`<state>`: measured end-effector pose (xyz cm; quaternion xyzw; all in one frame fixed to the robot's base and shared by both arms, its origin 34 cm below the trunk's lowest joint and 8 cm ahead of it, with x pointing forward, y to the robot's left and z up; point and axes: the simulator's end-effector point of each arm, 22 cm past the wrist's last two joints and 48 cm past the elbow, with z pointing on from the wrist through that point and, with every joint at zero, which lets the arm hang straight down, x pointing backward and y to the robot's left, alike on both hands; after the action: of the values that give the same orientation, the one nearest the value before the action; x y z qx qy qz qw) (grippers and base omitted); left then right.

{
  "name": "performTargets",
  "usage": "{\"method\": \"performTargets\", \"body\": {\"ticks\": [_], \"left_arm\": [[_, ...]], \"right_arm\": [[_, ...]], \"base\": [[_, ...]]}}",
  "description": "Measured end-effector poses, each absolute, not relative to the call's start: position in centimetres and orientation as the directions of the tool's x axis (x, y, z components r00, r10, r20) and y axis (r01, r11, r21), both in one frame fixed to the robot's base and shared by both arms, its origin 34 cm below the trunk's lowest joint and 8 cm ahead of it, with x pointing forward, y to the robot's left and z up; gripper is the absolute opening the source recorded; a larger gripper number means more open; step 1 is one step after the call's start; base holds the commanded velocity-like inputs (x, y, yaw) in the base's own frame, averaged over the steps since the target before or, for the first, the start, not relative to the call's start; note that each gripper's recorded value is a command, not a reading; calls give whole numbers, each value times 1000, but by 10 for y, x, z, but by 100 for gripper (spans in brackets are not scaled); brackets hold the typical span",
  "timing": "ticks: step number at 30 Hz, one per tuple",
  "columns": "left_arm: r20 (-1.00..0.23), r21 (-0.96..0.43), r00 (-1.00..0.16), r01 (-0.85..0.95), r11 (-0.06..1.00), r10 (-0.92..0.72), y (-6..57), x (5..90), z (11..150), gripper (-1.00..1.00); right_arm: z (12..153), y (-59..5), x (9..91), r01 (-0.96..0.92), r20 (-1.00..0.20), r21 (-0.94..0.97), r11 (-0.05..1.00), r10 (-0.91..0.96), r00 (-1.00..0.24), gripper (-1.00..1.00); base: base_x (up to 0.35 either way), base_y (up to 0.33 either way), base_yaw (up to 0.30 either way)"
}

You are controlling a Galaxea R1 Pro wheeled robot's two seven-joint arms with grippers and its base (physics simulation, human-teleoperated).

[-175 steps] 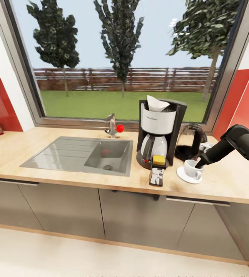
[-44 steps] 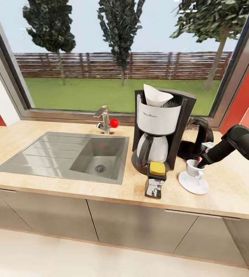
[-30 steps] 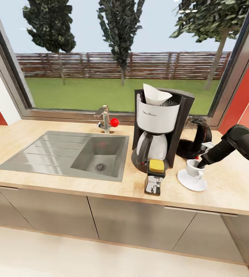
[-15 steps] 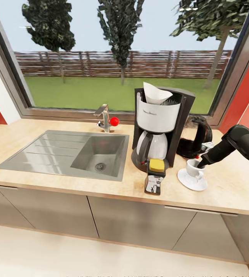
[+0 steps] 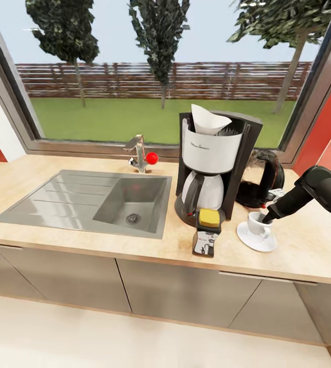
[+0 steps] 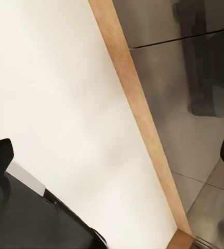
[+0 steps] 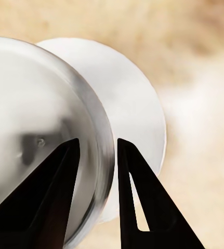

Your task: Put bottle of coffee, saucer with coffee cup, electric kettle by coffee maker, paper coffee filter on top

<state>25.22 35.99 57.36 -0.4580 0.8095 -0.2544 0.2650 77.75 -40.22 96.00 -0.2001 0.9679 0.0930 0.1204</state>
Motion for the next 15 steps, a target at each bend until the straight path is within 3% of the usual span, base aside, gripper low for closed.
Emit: {"method": "performTargets", "body": {"ticks": [15], "left_arm": [[-191, -648, -442, -614, 451, -876, 360, 249, 572, 100]], "right_arm": [[953, -402, 778, -408, -260, 136, 903, -365, -894, -100]], "base": [[0, 0, 0]]}}
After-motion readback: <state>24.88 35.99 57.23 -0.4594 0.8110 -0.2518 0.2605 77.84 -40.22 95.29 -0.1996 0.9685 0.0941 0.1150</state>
